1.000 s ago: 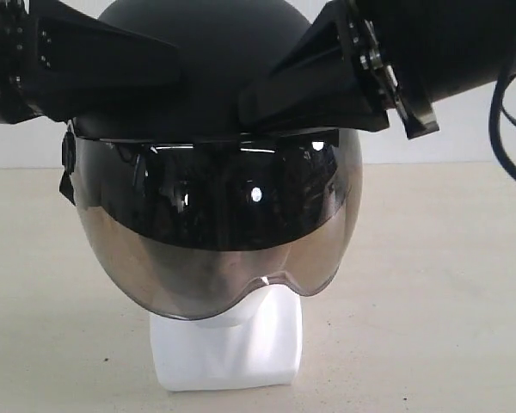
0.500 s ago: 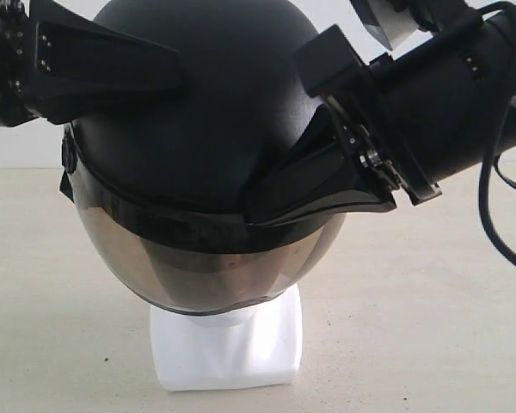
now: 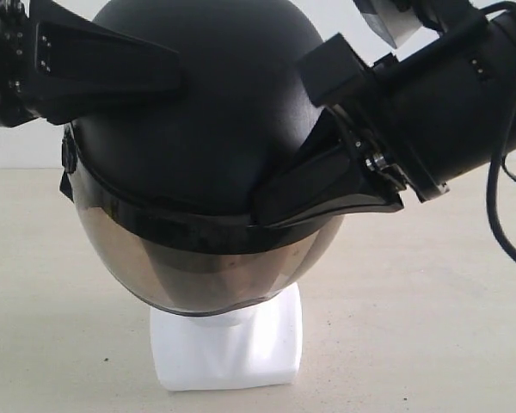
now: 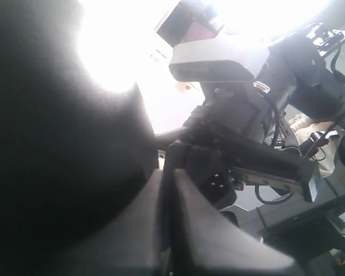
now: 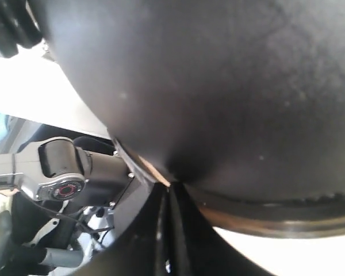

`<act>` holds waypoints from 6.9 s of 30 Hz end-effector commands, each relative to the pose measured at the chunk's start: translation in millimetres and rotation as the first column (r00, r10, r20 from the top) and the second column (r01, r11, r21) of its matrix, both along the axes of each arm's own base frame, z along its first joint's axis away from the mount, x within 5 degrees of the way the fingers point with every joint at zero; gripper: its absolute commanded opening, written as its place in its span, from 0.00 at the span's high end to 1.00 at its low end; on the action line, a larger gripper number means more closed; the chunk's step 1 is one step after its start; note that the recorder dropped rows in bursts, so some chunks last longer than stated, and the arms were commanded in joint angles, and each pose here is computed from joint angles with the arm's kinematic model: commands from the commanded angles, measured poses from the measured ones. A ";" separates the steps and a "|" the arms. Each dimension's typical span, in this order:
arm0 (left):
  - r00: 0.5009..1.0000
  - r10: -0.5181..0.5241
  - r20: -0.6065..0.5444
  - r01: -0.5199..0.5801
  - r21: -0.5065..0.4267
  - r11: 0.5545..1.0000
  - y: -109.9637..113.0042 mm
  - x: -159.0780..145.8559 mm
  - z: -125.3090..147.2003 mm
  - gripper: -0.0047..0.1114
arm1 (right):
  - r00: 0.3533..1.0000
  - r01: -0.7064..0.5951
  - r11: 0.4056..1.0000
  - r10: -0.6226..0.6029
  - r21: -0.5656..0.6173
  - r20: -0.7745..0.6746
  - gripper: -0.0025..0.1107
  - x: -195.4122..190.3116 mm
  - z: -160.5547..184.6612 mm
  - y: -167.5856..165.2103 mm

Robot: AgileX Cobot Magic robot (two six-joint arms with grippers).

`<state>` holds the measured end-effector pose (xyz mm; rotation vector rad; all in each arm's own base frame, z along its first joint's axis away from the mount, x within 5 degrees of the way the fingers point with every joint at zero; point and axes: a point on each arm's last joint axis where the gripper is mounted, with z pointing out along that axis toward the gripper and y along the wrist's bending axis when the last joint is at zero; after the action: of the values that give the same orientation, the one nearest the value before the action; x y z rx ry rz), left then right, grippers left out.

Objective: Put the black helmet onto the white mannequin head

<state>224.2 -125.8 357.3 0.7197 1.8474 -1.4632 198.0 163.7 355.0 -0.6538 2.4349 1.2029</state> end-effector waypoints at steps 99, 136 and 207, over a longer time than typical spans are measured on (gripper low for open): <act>0.913 0.401 0.079 -0.407 0.084 0.910 71.1 12.2 8.8 0.92 | 0.848 0.461 0.860 -0.354 -0.220 0.395 0.98 22.0 28.4 -26.5; 0.905 0.412 -0.104 -0.401 0.113 0.909 94.5 31.0 -33.0 0.92 | 0.805 0.467 0.882 -0.393 -0.066 0.444 0.98 -1.7 58.0 -36.7; 0.240 0.590 0.771 -0.831 -0.150 0.535 95.7 -184.5 -94.3 0.92 | 0.723 0.569 0.798 -0.371 -0.198 0.583 0.98 -101.3 88.4 -117.4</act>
<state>33.4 -31.5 282.5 0.3842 1.2917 -0.1190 97.6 47.1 440.6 -0.3324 2.1719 0.2961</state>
